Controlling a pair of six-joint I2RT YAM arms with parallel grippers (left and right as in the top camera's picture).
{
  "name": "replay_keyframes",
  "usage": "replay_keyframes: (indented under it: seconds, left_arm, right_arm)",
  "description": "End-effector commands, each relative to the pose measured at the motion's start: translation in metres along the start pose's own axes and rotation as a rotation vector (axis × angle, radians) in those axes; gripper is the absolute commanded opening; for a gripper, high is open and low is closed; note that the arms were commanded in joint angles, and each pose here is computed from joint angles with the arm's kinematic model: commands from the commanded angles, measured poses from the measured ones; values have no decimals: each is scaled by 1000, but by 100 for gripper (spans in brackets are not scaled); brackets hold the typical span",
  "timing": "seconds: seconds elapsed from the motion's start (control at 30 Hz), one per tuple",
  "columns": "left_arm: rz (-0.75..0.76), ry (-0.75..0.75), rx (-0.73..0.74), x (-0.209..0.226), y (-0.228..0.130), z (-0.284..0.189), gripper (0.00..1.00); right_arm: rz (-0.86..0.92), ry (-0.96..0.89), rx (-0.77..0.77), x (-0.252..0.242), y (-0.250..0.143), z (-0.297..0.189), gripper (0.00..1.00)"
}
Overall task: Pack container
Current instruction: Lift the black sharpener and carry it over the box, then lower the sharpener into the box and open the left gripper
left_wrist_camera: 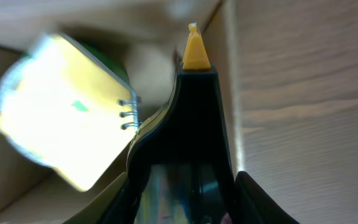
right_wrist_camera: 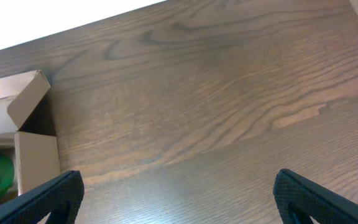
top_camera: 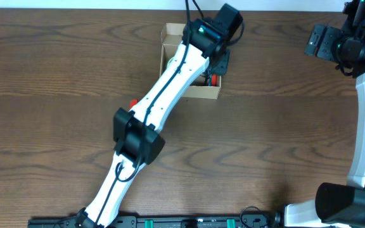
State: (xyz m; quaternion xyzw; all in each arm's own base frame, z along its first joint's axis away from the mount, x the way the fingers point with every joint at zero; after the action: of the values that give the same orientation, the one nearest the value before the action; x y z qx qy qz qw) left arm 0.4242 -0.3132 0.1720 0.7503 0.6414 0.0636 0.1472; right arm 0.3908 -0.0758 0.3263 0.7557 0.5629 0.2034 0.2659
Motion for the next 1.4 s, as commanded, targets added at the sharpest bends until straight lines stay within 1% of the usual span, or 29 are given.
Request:
replay_keyframes:
  seconds: [0.0, 0.3, 0.47, 0.5, 0.53, 0.63, 0.67, 0.87, 0.97, 1.03, 1.2, 1.27, 1.33, 1.37]
  left_arm:
    - [16, 5, 78, 3, -9, 30, 6]
    - [8, 14, 168, 7, -22, 66, 6]
    - [8, 13, 190, 7, -26, 74, 8]
    - [8, 13, 189, 7, -25, 74, 11]
    - [8, 11, 185, 7, -25, 74, 18]
    - [6, 11, 184, 8, -24, 73, 45]
    - [7, 12, 185, 8, -24, 71, 47]
    - [12, 4, 165, 9, -20, 54, 46]
    - [18, -13, 130, 7, -14, 37, 52]
    - [17, -15, 102, 7, -10, 25, 58]
    - [17, -27, 53, 7, -4, 1, 64]
    - [16, -28, 52, 8, -4, -5, 64]
    - [16, -24, 51, 9, -6, -12, 56]
    - [17, -18, 47, 11, -6, -15, 56]
  right_arm:
    - [7, -16, 11, -4, -2, 4, 99]
    - [7, -16, 11, -4, -2, 4, 99]
    - [7, -16, 11, -4, -2, 4, 99]
    - [7, -16, 11, -4, -2, 4, 99]
    - [7, -16, 11, -4, -2, 4, 99]
    - [7, -16, 11, -4, -2, 4, 99]
    - [7, -16, 11, -4, -2, 4, 99]
    - [7, -16, 11, -4, -2, 4, 99]
    - [7, -16, 11, -4, -2, 4, 99]
    - [7, -16, 11, -4, -2, 4, 99]
    - [7, -16, 11, -4, -2, 4, 99]
    - [7, -16, 11, -4, -2, 4, 99]
    - [7, -16, 11, -4, -2, 4, 99]
    - [7, -16, 11, -4, -2, 4, 99]
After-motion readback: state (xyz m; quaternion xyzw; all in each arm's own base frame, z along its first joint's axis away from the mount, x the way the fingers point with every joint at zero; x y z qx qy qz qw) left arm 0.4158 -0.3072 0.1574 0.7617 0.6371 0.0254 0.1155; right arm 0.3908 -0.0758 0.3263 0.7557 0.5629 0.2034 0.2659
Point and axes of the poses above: each gripper's point midway between its finger pads, its own z axis out along the fingers, its own x axis along the line the jaws close on, y = z × x, the point moved 4 cm from there along -z, back along the fingers, and after that the axes turned 3 degrees about -z, right-handed, at the moved point
